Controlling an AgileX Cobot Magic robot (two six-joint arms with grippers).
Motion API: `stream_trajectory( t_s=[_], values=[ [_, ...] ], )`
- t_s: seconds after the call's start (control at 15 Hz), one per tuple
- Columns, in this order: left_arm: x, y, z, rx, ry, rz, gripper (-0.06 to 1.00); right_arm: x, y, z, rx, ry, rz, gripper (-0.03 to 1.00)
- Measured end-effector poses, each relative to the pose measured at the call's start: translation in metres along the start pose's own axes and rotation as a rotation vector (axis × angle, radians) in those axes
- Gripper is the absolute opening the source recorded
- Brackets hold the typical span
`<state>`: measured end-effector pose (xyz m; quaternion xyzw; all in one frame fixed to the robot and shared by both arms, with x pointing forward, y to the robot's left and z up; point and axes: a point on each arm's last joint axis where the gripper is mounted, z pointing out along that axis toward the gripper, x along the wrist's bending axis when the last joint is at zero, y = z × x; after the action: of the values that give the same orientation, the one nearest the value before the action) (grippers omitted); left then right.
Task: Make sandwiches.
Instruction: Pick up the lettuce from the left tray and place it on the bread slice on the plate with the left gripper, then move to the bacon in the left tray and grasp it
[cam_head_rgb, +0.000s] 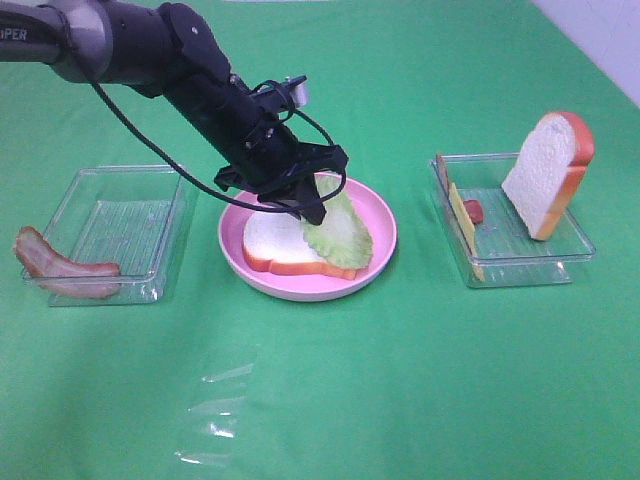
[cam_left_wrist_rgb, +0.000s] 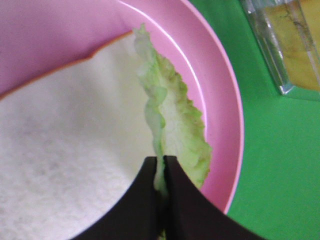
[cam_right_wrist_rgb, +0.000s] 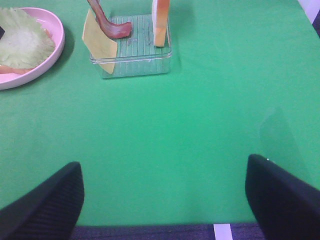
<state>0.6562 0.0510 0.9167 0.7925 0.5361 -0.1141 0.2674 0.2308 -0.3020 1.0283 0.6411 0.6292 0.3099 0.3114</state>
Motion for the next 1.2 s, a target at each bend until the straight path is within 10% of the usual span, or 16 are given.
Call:
stream_trajectory(
  t_s=[0.6,0.87,0.93,1.2],
  values=[
    [0.008,0.005,-0.009,0.03,0.148,0.031,0.04,0.0,0.0,0.0,0.0,0.0,0.0,0.85],
    [0.003,0.016,-0.023,0.015,0.188,0.037,0.5,0.0,0.0,0.0,0.0,0.0,0.0,0.85],
    [0.001,0.024,-0.038,0.031,0.263,0.043,0.88,0.0,0.0,0.0,0.0,0.0,0.0,0.85],
    [-0.014,0.04,-0.078,0.035,0.342,0.053,0.99,0.0,0.0,0.0,0.0,0.0,0.0,0.85]
  ],
)
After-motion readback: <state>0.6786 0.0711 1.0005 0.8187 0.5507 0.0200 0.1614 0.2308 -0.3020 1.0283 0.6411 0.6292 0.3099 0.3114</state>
